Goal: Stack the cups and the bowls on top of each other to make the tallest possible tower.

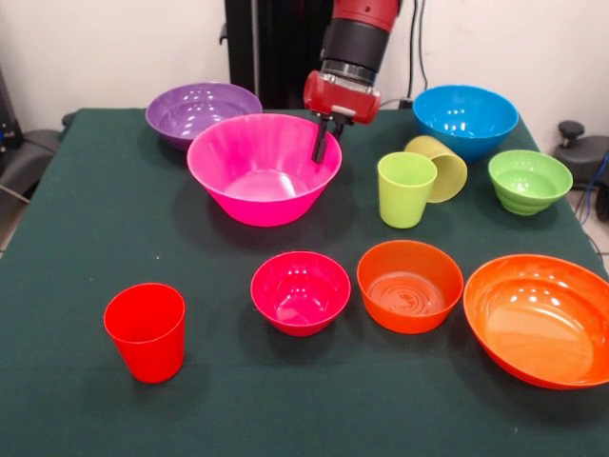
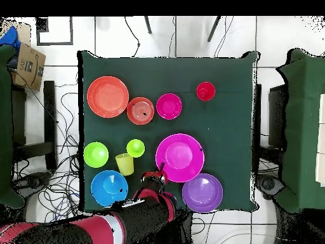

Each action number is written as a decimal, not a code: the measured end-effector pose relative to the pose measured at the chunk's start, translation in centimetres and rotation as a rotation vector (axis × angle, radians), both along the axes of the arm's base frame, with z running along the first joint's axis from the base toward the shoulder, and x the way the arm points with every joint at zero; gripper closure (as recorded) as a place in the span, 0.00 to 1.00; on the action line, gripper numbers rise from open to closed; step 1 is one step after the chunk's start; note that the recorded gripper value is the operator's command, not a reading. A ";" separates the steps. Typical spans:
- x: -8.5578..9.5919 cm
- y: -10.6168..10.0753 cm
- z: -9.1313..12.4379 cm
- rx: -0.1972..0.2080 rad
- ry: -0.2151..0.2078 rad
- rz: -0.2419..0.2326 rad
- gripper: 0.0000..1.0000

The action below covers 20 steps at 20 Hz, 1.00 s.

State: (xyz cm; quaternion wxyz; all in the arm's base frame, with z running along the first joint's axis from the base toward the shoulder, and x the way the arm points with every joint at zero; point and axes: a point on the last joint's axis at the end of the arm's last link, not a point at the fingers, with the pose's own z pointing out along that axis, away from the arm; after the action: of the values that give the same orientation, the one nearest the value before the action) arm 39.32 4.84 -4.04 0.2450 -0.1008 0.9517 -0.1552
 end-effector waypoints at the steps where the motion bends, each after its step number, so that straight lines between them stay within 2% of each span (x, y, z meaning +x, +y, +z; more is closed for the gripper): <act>1: 0.0 0.0 0.0 0.001 -0.002 0.000 1.00; 14: 0.5 -0.5 0.3 0.007 -0.015 -0.014 1.00; 20: 1.8 -0.6 1.7 0.027 -0.048 -0.017 1.00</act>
State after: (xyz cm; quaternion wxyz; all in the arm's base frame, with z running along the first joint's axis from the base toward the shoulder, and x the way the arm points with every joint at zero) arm 41.07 4.27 -2.36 0.2676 -0.0854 0.9484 -0.1469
